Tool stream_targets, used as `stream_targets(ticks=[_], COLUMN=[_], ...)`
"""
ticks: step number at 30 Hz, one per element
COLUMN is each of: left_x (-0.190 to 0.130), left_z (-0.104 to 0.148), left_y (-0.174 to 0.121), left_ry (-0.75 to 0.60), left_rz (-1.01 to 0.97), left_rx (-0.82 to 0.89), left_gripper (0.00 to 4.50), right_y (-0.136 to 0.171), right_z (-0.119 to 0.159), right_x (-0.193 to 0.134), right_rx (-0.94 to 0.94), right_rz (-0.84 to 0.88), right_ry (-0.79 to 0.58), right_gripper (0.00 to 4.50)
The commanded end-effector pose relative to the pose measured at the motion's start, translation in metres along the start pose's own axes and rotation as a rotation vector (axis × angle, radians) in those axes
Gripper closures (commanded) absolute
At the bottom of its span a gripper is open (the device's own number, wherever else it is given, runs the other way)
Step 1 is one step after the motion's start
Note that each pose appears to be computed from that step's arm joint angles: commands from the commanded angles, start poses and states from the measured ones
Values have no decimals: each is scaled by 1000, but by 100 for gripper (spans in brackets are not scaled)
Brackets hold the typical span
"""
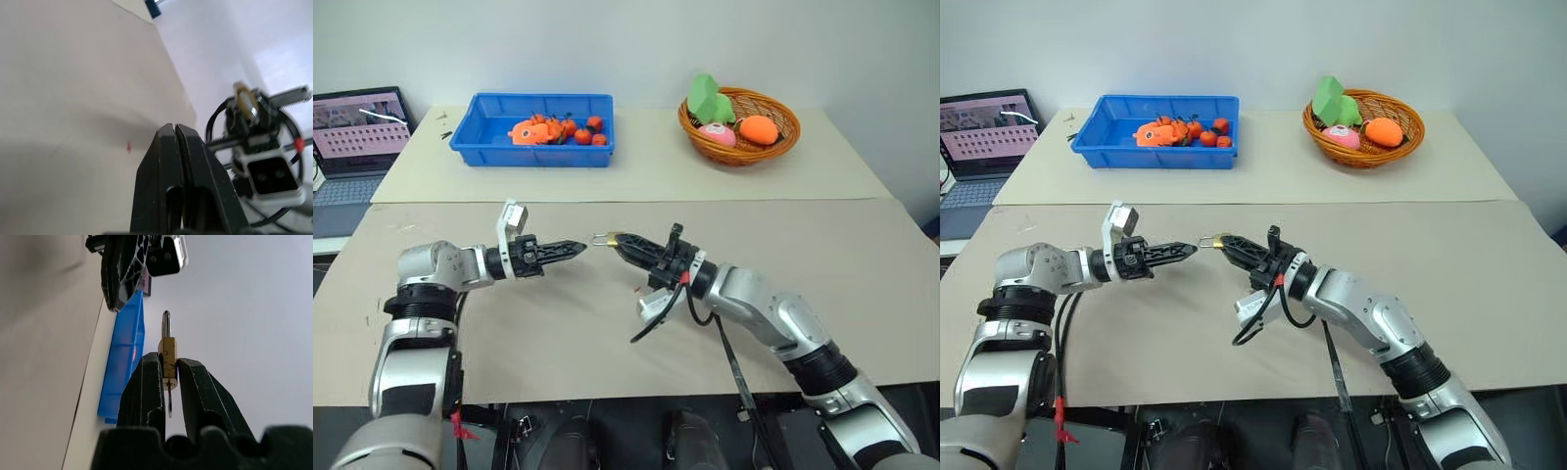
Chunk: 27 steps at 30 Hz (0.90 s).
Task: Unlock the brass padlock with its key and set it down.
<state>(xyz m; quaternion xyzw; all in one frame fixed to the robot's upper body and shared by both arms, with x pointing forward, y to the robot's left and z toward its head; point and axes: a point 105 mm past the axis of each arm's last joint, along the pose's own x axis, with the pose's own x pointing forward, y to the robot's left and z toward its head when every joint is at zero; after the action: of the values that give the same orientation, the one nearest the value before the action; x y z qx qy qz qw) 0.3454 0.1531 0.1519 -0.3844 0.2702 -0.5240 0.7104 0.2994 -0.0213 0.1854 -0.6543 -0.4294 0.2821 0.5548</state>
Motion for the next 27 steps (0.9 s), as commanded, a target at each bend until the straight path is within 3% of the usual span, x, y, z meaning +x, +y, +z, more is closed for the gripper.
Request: stream_targets(ticks=[1, 6, 27], left_x=[1, 11, 13], left_z=[0, -14, 1], left_y=[-17, -16, -9], left_ry=[17, 77, 11], left_rz=[-98, -118, -88], left_rx=[-34, -45, -8], left_gripper=[444, 444, 444], right_y=[-12, -16, 2], right_z=[5, -1, 11], right_x=[2, 6, 2], right_rx=[-15, -9, 27], right_rz=[-44, -56, -4], right_ry=[-20, -3, -27], right_gripper=[439, 439, 439])
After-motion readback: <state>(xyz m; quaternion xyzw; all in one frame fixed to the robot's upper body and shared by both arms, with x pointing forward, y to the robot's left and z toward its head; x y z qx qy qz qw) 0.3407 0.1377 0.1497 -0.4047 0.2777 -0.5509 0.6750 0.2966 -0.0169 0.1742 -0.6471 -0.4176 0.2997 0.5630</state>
